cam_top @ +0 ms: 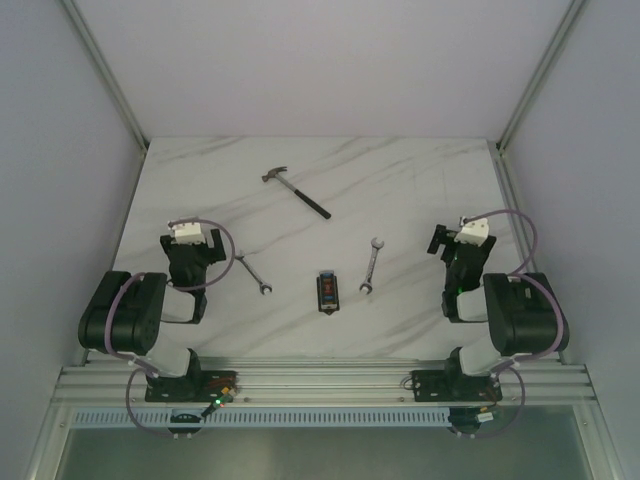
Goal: Snap on the fuse box
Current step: Reset both arms
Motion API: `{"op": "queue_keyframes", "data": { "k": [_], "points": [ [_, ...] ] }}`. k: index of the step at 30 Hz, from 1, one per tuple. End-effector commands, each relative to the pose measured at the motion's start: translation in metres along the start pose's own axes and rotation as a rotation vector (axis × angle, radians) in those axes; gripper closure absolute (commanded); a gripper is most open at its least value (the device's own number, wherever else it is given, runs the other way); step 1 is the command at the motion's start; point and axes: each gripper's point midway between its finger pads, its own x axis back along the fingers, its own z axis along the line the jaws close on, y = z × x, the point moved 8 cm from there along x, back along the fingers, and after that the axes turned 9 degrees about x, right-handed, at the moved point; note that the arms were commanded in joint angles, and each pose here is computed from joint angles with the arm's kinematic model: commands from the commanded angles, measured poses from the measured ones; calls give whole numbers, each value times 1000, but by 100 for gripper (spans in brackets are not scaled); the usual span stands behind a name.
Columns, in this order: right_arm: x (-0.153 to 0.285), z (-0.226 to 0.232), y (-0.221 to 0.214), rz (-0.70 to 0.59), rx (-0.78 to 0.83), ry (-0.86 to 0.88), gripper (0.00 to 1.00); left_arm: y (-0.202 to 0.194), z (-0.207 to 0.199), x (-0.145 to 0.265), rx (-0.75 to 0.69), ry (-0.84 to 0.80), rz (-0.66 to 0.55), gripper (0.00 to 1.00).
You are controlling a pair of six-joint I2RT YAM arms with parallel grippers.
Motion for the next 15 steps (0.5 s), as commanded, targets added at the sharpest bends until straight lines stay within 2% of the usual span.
{"op": "queue_keyframes", "data": {
  "k": [1,15],
  "points": [
    [-6,5,10,-50,-20,81,0,15,-5,-6,-5,-39,-70,0],
    [-5,5,11,-53,-19,78,0,14,-5,-7,-10,-34,-64,0]
  ]
}}
